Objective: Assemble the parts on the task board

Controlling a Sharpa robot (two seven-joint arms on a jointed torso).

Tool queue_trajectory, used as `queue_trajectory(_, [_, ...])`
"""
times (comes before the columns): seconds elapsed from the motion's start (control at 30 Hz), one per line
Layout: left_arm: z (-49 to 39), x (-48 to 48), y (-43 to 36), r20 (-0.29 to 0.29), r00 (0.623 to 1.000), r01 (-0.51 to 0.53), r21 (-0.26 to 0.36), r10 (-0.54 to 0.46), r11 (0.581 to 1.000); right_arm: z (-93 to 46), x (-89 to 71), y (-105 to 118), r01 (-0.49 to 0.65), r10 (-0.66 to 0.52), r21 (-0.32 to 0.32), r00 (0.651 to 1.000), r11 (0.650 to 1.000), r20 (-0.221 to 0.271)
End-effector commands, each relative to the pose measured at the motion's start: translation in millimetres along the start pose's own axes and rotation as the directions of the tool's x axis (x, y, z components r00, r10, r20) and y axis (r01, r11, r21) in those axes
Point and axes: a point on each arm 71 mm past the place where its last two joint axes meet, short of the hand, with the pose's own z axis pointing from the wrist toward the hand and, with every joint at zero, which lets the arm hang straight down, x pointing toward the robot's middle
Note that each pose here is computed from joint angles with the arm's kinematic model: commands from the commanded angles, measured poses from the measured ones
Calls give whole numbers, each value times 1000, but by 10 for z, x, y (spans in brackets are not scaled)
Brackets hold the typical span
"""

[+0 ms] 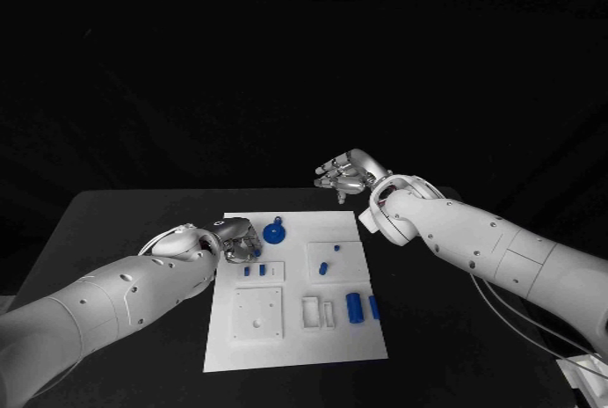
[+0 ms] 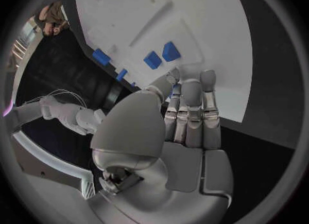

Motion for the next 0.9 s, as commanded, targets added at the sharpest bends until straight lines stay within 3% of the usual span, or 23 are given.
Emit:
queue_trajectory(0.03, [6,7,-21,-8,1000,-2,9,2,1000,1,15,11,-3,3,-11,1000,1000,-14])
queue_trajectory(0.37, [1,-8,-1,8,1000,-3,6,3,1000,1,16,9,-4,4,-10,1000,1000,-14])
queue_trajectory(0.9, [-47,-62,93,71,997,-4,-12,4,1000,0,10,2,-3,3,-9,1000,1000,-13])
